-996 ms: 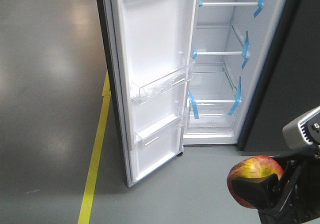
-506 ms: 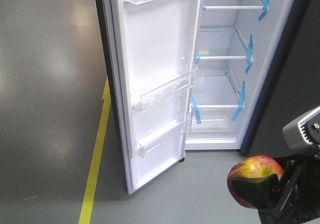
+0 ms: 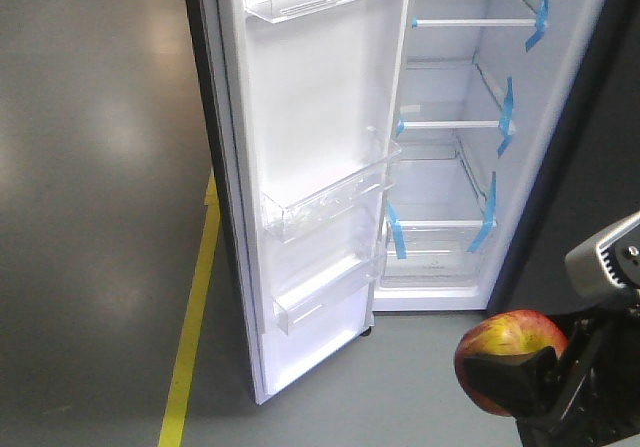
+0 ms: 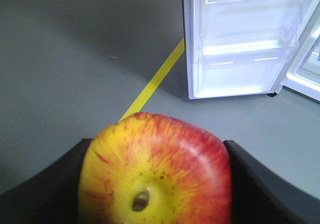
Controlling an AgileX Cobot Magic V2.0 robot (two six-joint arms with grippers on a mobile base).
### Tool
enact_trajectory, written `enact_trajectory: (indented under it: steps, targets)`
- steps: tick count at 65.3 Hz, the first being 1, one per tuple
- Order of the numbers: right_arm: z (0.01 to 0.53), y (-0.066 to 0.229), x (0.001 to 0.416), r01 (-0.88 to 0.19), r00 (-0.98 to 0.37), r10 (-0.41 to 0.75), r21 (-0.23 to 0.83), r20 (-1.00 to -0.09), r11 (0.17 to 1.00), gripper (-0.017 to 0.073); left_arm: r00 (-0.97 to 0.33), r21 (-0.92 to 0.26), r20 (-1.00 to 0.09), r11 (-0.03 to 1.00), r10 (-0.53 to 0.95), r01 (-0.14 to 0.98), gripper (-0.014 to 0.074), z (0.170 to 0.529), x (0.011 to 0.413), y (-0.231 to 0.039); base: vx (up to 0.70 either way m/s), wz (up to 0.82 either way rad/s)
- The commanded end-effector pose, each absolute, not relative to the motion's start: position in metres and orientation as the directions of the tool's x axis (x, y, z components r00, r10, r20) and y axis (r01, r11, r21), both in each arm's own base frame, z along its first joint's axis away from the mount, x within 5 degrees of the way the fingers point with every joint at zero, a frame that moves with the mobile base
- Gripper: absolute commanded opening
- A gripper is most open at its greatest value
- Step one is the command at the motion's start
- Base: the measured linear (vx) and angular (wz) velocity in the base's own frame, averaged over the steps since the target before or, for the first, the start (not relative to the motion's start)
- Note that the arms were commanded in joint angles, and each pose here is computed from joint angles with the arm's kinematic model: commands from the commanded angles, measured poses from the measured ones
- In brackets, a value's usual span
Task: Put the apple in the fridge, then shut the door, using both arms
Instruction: 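Drive closer to the refrigerator opening with the apple held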
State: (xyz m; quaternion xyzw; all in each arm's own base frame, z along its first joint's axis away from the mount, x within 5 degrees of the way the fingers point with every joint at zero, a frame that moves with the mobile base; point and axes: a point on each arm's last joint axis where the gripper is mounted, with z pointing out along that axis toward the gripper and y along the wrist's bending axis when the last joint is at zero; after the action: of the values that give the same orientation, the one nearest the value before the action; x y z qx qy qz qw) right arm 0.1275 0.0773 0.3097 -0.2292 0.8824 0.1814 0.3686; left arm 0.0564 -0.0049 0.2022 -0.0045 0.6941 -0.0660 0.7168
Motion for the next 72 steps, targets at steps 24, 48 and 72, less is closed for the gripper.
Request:
enact_trajectory:
  steps: [24, 48, 72]
  targets:
    - [0.3246, 0.0784, 0.1303, -0.538, -0.563, -0.224, 0.147, -0.795, 0.830, 0.0223, 0.085, -0.109, -0.989, 0.989, -0.117, 0.097, -0.0006, 0.2000, 0.0561, -0.0049, 0.07, -0.01]
    - [0.3246, 0.0784, 0.1303, -0.538, -0.563, -0.224, 0.147, -0.795, 0.830, 0.0223, 0.085, -0.109, -0.989, 0.989, -0.117, 0.097, -0.0006, 0.2000, 0.0561, -0.0049, 0.07, 0.01]
    - [0.3246, 0.0784, 0.1303, -0.538, -0.563, -0.224, 0.147, -0.795, 0.830, 0.0223, 0.085, -0.109, -0.989, 0.989, -0.117, 0.097, -0.0006, 0.2000, 0.0561, -0.0049, 0.06, 0.00]
